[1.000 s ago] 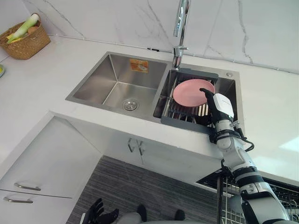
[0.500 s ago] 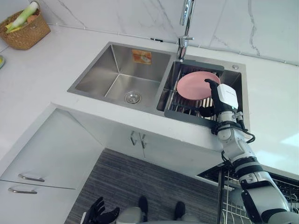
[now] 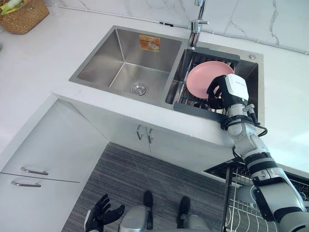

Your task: Walk over to the sink, pick up the cup, carry it to the dishwasher, place the cup inside the dishwasher, then close the dishwasher door

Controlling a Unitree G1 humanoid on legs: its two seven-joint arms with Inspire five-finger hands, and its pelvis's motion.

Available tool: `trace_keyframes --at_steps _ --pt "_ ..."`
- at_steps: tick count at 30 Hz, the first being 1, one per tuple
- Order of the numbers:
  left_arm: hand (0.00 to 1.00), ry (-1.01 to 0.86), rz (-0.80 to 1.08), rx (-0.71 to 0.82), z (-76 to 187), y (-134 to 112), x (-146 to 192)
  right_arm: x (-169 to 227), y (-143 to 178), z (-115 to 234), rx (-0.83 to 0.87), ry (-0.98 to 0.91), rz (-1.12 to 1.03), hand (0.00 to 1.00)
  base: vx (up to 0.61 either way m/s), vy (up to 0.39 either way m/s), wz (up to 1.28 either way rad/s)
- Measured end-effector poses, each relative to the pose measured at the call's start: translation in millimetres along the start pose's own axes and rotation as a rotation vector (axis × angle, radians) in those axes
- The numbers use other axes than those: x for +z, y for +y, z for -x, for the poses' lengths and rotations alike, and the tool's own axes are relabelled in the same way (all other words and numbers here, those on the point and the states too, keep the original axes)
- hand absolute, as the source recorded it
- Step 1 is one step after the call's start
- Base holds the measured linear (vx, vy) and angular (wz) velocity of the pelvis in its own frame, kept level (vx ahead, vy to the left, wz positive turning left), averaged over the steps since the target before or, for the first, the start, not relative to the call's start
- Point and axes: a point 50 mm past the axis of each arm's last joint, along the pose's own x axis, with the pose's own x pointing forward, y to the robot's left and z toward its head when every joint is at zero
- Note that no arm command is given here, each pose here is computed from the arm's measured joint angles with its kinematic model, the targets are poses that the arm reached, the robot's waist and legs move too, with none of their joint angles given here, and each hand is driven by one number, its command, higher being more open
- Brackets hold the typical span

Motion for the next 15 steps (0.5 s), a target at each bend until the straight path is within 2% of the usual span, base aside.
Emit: trace_keyframes --at_steps 6,15 --pt "0.90 -0.002 0.000 -0.002 0 0 0 6 -2 2 -0.009 -0.029 -0.022 0.30 0.01 0.001 -0.03" --pt "0.90 -0.004 0.000 -0.004 1 -1 0 32 -17 32 -0.097 -0.202 -0.108 0.30 0.04 0.001 -0.06"
